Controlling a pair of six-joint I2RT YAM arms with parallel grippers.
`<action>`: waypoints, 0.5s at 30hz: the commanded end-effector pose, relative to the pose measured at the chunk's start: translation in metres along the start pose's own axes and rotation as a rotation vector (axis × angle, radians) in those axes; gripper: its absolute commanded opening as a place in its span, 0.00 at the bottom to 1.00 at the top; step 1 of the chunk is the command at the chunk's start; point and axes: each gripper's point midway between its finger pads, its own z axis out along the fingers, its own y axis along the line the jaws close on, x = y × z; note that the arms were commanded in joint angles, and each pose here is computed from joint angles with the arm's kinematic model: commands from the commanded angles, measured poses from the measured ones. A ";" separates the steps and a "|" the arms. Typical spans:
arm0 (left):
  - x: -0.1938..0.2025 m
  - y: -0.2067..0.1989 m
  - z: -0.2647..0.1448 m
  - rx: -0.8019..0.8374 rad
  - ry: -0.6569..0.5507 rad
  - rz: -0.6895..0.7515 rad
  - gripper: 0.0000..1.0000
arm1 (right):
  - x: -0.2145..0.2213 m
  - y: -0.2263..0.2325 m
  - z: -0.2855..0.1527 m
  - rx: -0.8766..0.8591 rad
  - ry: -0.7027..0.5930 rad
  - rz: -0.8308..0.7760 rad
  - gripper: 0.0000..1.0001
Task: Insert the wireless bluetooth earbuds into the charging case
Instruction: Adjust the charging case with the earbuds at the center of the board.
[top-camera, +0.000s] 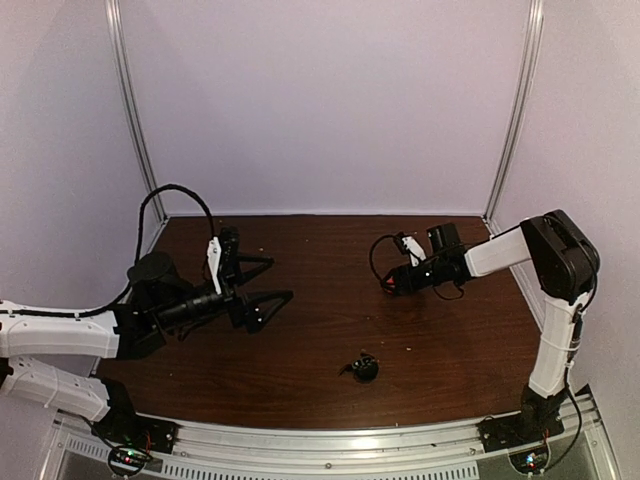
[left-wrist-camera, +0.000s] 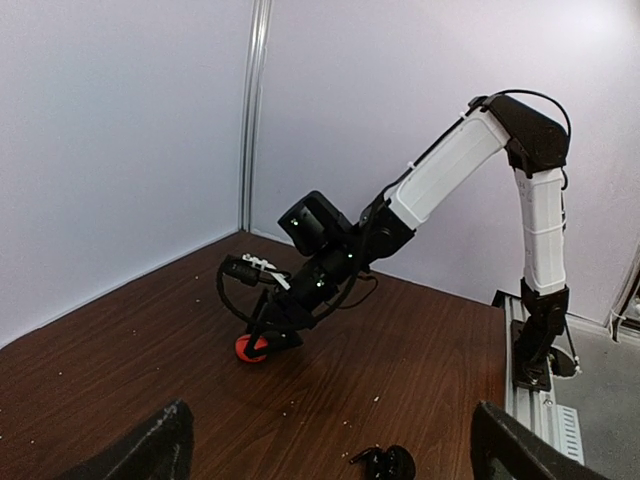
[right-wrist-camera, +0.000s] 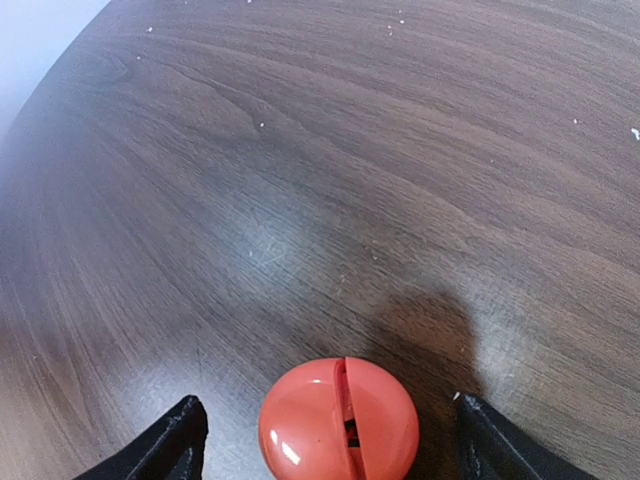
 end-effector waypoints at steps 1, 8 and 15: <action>-0.023 -0.001 -0.001 0.003 -0.056 0.033 0.98 | 0.005 0.002 0.003 0.081 0.053 -0.033 0.84; -0.025 -0.002 0.002 0.011 -0.049 0.040 0.98 | 0.006 -0.004 0.009 0.231 0.148 -0.110 0.78; -0.023 -0.004 0.005 0.025 -0.048 0.041 0.98 | 0.012 -0.006 0.010 0.273 0.198 -0.151 0.72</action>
